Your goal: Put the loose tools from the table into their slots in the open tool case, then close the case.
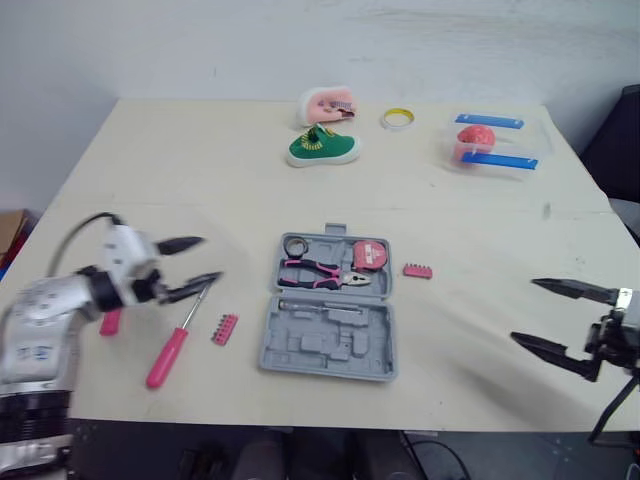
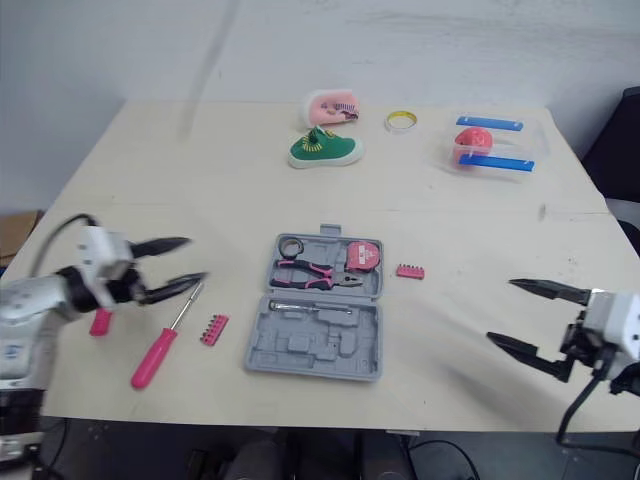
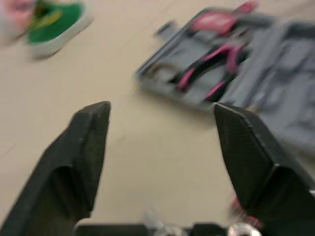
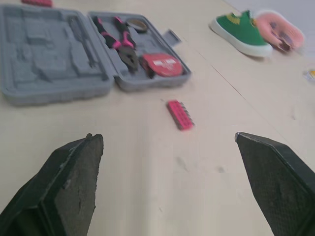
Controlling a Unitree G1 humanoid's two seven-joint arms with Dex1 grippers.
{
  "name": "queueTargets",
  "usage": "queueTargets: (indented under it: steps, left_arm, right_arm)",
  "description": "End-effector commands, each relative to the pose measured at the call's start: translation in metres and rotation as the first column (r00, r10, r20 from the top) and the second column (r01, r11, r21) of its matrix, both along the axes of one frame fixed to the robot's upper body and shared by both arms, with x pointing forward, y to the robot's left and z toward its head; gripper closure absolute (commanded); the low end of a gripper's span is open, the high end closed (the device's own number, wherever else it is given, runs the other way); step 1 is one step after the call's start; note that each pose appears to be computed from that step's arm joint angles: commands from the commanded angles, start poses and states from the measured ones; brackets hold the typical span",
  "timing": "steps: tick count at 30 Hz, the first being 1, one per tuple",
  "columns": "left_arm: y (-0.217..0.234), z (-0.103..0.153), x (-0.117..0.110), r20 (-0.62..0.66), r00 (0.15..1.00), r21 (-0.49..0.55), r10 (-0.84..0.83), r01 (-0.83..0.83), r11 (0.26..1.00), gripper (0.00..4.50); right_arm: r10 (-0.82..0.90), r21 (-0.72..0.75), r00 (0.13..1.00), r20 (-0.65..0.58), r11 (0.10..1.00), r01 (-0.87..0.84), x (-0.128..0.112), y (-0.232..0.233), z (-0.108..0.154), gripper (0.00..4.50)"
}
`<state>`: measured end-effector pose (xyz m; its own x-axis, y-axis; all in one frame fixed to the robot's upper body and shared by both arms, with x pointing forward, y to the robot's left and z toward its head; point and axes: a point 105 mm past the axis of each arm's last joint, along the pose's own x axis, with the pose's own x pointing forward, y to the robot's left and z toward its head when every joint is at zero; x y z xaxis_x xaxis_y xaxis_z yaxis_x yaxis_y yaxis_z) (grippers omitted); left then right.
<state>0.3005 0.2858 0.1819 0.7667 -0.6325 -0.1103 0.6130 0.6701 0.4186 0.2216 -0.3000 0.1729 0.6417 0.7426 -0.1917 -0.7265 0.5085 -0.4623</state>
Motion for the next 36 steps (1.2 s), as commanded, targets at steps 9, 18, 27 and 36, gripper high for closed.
queueTargets:
  steps: [9,18,27,36]
  left_arm:
    - [0.184,0.01,-0.069,-0.016,0.782,-0.017,0.623,-0.623,0.782,0.07]
    - [0.189,0.003,-0.085,-0.006,0.769,-0.015,0.639,-0.639,0.769,0.07]
    - [0.126,0.0,-0.086,-0.036,0.892,0.013,0.451,-0.451,0.893,0.07]
    - [0.071,-0.013,-0.081,-0.167,0.844,-0.099,0.51,-0.529,0.843,0.07]
  right_arm:
    - [-0.186,-0.09,0.98,0.073,0.977,0.192,-0.001,-0.061,0.011,0.0]
    - [-0.194,-0.096,0.98,0.052,0.975,0.199,-0.001,-0.062,-0.001,0.0]
    - [-0.04,0.026,0.997,0.068,0.999,0.038,0.027,-0.013,0.011,0.0]
    - [0.145,0.167,0.979,0.141,0.972,-0.168,0.039,0.056,0.027,0.0]
